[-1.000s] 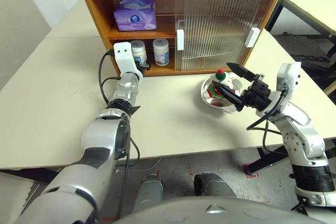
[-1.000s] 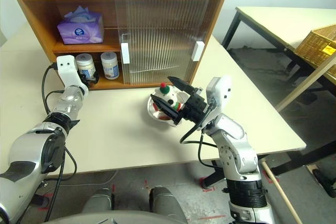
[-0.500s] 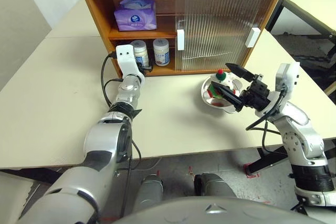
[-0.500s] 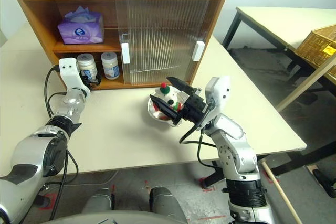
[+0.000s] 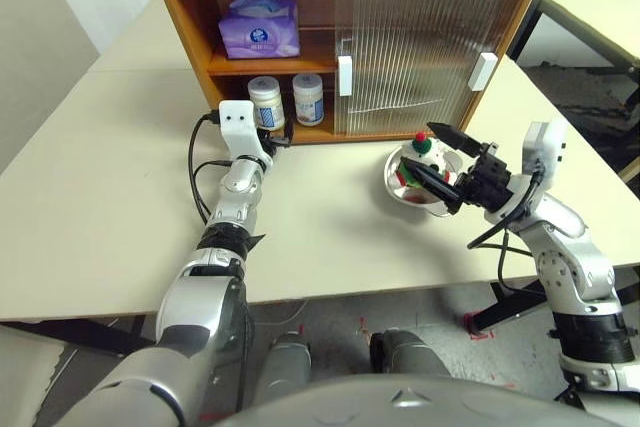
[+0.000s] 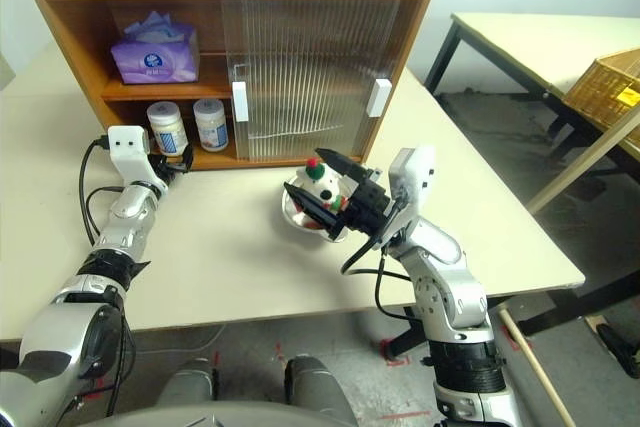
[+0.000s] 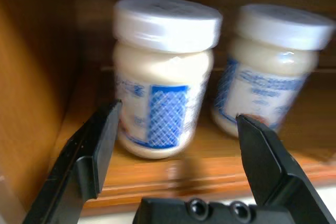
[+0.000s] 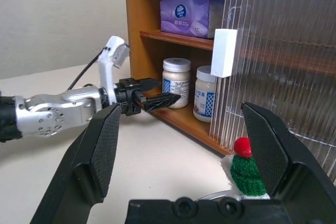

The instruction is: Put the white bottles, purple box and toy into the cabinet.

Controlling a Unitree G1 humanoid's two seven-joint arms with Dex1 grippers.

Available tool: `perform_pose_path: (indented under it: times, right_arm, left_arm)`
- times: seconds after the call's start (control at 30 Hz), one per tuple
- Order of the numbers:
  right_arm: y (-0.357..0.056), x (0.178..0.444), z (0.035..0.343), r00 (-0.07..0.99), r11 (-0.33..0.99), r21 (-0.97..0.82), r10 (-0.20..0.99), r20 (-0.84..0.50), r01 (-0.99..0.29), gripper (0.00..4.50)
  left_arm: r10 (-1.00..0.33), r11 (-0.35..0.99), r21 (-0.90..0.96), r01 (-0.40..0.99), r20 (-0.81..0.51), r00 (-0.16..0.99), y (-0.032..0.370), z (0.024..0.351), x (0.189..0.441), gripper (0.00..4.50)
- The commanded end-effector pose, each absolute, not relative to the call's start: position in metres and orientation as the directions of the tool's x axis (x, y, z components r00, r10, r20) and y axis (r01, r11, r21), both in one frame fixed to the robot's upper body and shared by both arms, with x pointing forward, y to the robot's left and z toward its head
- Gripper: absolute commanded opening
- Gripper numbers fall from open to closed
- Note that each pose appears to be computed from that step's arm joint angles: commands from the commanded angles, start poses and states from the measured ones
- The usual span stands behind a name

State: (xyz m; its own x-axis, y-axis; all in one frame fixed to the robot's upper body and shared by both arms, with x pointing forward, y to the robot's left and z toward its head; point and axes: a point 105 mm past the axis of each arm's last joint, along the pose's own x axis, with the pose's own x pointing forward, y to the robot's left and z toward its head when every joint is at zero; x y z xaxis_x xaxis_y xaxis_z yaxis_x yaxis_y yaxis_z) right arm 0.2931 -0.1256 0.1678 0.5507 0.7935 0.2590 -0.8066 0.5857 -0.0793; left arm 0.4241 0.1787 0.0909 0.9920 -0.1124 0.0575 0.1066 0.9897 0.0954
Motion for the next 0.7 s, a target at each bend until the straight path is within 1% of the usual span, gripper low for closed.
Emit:
perform_pose_path:
  times: [0.03, 0.07, 0.1, 0.13, 0.17, 0.2, 0.23, 0.37, 0.5, 0.7]
  right_arm:
    - [-0.127, 0.295, 0.167, 0.553, 0.587, -0.085, 0.795, 0.251, -0.805, 4.50]
    - [-0.127, 0.295, 0.167, 0.553, 0.587, -0.085, 0.795, 0.251, -0.805, 4.50]
    - [-0.127, 0.295, 0.167, 0.553, 0.587, -0.085, 0.795, 0.251, -0.805, 4.50]
    - [-0.128, 0.296, 0.167, 0.553, 0.587, -0.085, 0.795, 0.250, -0.805, 4.50]
    - [-0.128, 0.296, 0.167, 0.554, 0.588, -0.085, 0.794, 0.250, -0.804, 4.50]
    - [-0.128, 0.297, 0.167, 0.557, 0.591, -0.085, 0.792, 0.252, -0.802, 4.50]
    - [-0.128, 0.297, 0.167, 0.558, 0.593, -0.085, 0.790, 0.253, -0.801, 4.50]
    - [-0.128, 0.297, 0.166, 0.562, 0.597, -0.083, 0.787, 0.253, -0.798, 4.50]
    - [-0.129, 0.296, 0.166, 0.570, 0.604, -0.080, 0.782, 0.253, -0.793, 4.50]
    - [-0.129, 0.295, 0.166, 0.574, 0.609, -0.080, 0.778, 0.254, -0.789, 4.50]
  left_arm:
    - [-0.294, 0.945, 0.178, 0.276, 0.087, 0.952, 0.146, 0.104, 0.410, 3.53]
    - [-0.333, 0.930, 0.196, 0.312, 0.088, 0.939, 0.138, 0.106, 0.406, 3.15]
    - [-0.359, 0.920, 0.198, 0.337, 0.085, 0.930, 0.133, 0.107, 0.403, 2.93]
    - [-0.385, 0.910, 0.197, 0.364, 0.079, 0.920, 0.126, 0.108, 0.400, 2.53]
    - [-0.444, 0.884, 0.198, 0.423, 0.075, 0.893, 0.113, 0.111, 0.394, 2.14]
    - [-0.497, 0.857, 0.197, 0.476, 0.072, 0.865, 0.100, 0.114, 0.389, 1.85]
    - [-0.533, 0.836, 0.197, 0.512, 0.070, 0.843, 0.091, 0.117, 0.384, 1.42]
    - [-0.579, 0.811, 0.155, 0.564, 0.077, 0.811, 0.068, 0.129, 0.382, 0.02]
    - [-0.604, 0.795, 0.129, 0.593, 0.073, 0.794, 0.047, 0.133, 0.388, 0.02]
    - [-0.622, 0.782, 0.115, 0.613, 0.081, 0.779, 0.025, 0.136, 0.397, 0.02]
